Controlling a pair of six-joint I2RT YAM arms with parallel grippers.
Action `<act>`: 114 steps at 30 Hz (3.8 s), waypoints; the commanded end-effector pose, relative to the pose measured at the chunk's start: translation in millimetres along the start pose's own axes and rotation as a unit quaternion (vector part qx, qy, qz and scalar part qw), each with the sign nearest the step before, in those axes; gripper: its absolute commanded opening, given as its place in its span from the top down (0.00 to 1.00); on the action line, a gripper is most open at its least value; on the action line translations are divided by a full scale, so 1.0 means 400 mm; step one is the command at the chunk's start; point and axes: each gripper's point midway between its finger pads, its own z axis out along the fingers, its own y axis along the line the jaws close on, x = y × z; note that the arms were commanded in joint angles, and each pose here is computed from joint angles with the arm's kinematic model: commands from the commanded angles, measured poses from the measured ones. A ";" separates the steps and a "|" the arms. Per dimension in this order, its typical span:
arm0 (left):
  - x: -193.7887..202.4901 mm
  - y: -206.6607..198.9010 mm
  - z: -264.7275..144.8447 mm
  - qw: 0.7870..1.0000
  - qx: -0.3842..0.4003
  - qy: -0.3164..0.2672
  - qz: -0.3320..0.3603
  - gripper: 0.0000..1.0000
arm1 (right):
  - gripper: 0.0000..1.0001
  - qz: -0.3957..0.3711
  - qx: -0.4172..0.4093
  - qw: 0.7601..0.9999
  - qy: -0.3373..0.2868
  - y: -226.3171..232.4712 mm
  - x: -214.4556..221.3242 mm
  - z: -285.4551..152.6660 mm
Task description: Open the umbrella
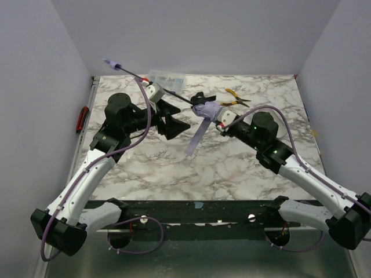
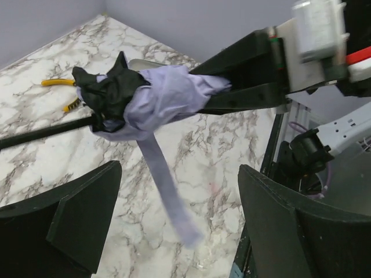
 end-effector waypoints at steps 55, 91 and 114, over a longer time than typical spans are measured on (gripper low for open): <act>-0.296 0.143 0.076 0.983 -0.011 -0.149 -0.109 1.00 | 0.17 0.300 0.001 0.952 -0.062 -0.034 -0.163 0.002; -0.040 0.008 0.154 0.972 0.000 0.007 0.233 1.00 | 0.04 0.431 0.096 0.889 0.121 -0.134 0.131 -0.117; -0.062 0.060 0.204 0.999 -0.026 -0.001 0.019 1.00 | 0.04 0.396 0.039 0.908 0.132 -0.100 0.116 -0.125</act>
